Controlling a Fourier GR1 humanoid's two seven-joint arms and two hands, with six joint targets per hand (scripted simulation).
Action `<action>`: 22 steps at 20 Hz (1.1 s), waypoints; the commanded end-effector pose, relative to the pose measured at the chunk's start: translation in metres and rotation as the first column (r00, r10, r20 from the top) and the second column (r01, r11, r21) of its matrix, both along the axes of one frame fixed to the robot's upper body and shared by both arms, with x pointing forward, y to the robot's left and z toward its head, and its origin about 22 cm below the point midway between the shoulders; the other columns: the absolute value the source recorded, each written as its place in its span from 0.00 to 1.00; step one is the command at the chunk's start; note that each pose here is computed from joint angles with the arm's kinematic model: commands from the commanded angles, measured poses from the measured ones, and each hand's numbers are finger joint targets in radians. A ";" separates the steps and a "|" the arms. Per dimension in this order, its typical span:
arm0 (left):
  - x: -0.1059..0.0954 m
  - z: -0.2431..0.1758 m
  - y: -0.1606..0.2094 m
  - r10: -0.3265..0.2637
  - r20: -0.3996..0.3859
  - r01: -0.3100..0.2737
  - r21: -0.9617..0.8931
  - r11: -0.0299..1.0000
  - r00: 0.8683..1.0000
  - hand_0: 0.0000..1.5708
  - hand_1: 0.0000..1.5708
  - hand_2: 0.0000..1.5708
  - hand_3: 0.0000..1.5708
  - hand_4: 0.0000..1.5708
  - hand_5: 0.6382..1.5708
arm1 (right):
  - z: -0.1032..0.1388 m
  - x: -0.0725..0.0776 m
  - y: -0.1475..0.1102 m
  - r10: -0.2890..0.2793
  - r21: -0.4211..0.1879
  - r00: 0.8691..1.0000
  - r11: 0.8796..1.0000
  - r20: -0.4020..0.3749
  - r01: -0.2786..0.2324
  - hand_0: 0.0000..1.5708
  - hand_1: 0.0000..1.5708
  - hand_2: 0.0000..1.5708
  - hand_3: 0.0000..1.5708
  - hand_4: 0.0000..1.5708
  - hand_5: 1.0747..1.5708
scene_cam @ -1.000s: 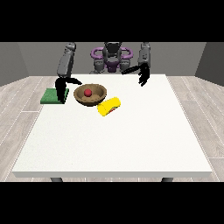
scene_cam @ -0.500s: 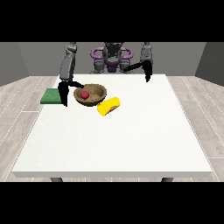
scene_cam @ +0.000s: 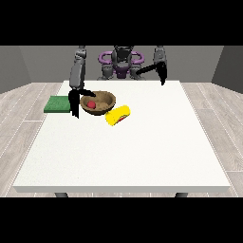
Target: Pick the cup and pour the ball into the bowl, then pick the bowl and place it on the pad
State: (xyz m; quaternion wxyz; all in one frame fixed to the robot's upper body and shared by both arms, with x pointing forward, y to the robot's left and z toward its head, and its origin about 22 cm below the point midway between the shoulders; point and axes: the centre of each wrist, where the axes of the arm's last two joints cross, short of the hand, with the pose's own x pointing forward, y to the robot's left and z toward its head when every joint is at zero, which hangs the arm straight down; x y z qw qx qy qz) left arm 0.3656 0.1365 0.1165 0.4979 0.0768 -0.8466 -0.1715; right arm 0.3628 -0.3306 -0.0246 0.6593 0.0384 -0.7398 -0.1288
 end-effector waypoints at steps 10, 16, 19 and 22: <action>-0.006 -0.013 0.025 -0.019 -0.024 0.018 -0.009 1.000 1.000 0.00 0.00 0.00 0.00 0.00 1.00 | -0.038 -0.011 0.033 -0.052 -0.101 0.952 0.995 -0.302 0.023 1.00 1.00 1.00 0.52 0.42 1.00; 0.003 -0.009 0.047 -0.007 -0.043 0.006 -0.024 1.000 0.999 0.00 0.00 0.00 0.00 0.00 1.00 | -0.011 0.010 0.033 -0.119 -0.185 0.933 0.981 -0.340 0.058 1.00 1.00 1.00 1.00 0.66 0.96; 0.003 -0.017 0.054 0.011 -0.079 -0.015 -0.042 0.999 0.997 0.00 0.00 0.00 0.00 0.00 1.00 | 0.013 0.028 0.037 -0.147 -0.201 0.931 0.976 -0.333 0.082 1.00 1.00 1.00 1.00 0.65 0.97; 0.005 -0.051 0.101 0.142 -0.151 -0.152 -0.051 0.987 0.978 0.00 0.00 0.00 0.00 0.00 1.00 | 0.006 0.027 0.079 -0.075 -0.229 0.912 0.973 -0.403 -0.021 1.00 1.00 1.00 1.00 0.65 0.96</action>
